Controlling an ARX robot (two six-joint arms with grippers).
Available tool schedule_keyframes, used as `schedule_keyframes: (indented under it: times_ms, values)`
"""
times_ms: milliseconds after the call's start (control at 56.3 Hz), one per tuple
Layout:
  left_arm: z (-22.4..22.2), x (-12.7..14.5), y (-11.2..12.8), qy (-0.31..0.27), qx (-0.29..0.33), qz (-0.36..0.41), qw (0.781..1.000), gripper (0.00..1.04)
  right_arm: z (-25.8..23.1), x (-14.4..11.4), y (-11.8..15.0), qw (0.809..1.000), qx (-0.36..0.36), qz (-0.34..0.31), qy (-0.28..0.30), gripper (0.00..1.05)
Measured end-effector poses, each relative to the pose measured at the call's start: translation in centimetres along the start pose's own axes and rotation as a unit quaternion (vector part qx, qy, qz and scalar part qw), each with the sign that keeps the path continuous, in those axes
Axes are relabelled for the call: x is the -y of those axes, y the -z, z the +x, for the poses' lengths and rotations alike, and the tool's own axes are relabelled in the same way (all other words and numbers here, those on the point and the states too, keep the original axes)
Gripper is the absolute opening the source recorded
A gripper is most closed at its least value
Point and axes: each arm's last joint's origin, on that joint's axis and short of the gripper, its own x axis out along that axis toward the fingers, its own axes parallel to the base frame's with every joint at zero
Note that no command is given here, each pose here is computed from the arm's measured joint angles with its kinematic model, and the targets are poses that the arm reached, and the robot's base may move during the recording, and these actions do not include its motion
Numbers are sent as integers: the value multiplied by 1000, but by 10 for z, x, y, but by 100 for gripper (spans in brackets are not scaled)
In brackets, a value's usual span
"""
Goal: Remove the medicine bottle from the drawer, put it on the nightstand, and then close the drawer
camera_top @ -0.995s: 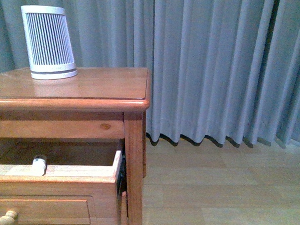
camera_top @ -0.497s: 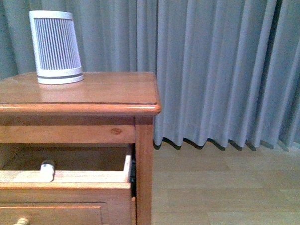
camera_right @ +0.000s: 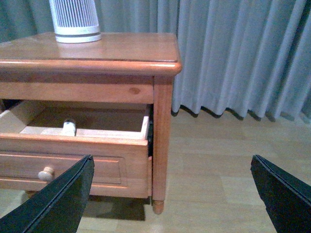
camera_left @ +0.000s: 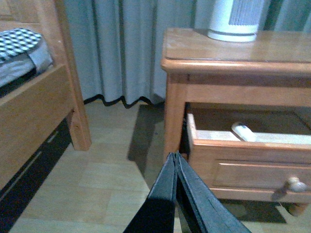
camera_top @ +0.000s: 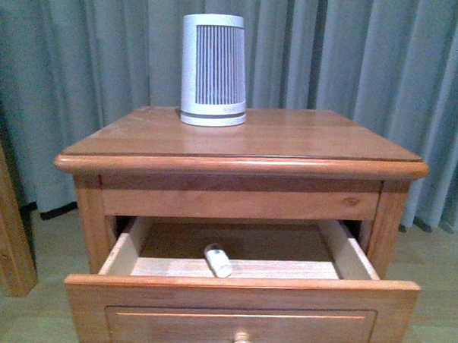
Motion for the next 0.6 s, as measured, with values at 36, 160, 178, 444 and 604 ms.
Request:
schedule_keyframes:
  times_ms: [36, 160, 178, 444, 604]
  values:
    - [0, 0, 0, 1, 1, 0, 1000, 3, 0, 0, 0, 1000, 0, 0, 2, 98]
    - [0, 0, 12, 2, -2, 0, 1000, 3, 0, 0, 0, 1000, 0, 0, 4, 98]
    - [0, 0, 13, 2, -3, 0, 1000, 3, 0, 0, 0, 1000, 0, 0, 4, 98]
    - [0, 0, 13, 3, -1, -1, 1000, 15, 17, -2, -19, 978, -156, 92, -102, 98]
    - [0, 0, 13, 3, -1, -1, 1000, 43, 69, -19, -75, 981, -126, 73, -127, 98]
